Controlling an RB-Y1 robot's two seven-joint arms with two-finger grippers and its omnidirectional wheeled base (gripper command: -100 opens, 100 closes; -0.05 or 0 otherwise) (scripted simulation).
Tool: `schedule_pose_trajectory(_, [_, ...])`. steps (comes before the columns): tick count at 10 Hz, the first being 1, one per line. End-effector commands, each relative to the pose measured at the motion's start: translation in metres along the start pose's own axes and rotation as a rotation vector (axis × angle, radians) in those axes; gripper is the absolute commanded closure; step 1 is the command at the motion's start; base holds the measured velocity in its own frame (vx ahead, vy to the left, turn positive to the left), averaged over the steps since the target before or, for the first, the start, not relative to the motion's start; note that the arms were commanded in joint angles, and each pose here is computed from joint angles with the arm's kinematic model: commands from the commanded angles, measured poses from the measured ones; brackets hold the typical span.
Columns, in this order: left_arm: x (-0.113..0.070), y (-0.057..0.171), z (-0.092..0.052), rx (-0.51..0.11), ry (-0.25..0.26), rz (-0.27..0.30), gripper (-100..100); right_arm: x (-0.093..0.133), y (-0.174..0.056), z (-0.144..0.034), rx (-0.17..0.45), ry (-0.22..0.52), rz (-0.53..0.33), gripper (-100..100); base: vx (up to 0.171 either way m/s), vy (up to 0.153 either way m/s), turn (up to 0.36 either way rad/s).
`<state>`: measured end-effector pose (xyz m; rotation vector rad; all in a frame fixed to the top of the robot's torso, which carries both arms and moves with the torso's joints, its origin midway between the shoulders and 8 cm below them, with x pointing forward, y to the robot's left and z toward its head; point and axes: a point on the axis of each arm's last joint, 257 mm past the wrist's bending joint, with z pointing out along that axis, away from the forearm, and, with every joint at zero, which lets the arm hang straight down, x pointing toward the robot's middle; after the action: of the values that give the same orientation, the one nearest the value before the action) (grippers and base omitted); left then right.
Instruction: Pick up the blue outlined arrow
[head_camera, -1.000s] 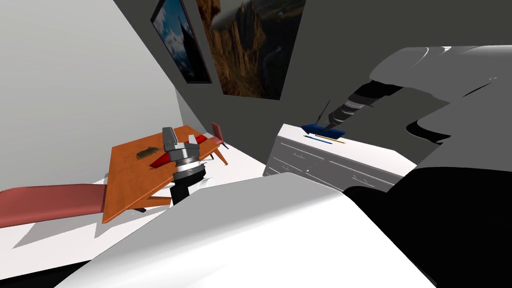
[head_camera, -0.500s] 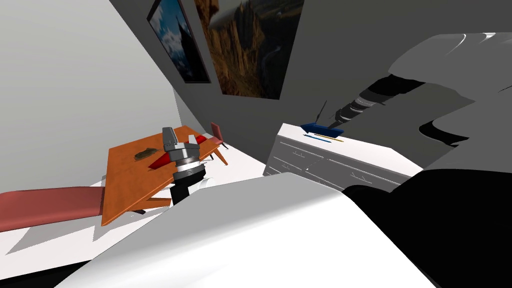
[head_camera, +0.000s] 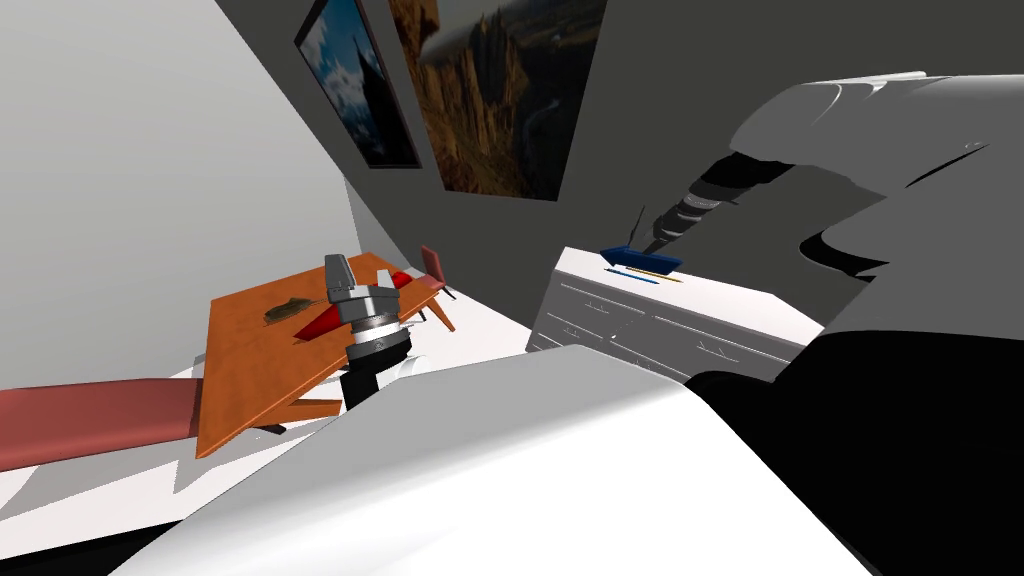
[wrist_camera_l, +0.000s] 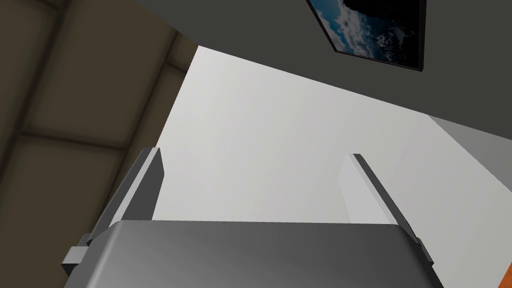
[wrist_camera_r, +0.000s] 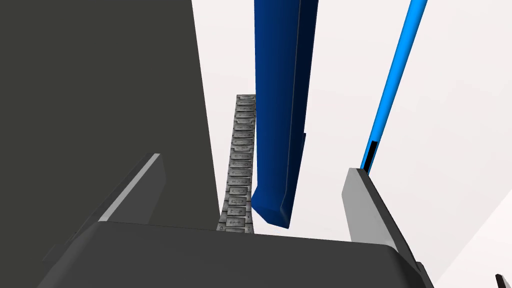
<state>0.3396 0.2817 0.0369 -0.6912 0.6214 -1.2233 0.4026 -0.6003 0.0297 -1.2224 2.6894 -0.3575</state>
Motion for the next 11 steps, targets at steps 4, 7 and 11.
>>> schedule_pose_trajectory(4, [0.0,0.0,0.0,0.0,0.0,0.0,0,-0.006,0.023,0.002,-0.096,0.053,-0.037,-100,0.043,-0.03,0.005])
schedule_pose_trajectory(7, [0.0,0.0,0.0,0.0,0.0,0.0,0,-0.004,0.039,0.0,-0.159,0.08,-0.045,-100,0.016,-0.013,0.002])
schedule_pose_trajectory(11, [0.0,0.0,0.0,0.0,0.0,0.0,0,-0.047,0.038,-0.002,-0.139,0.051,-0.186,-100,0.006,-0.005,-0.026])
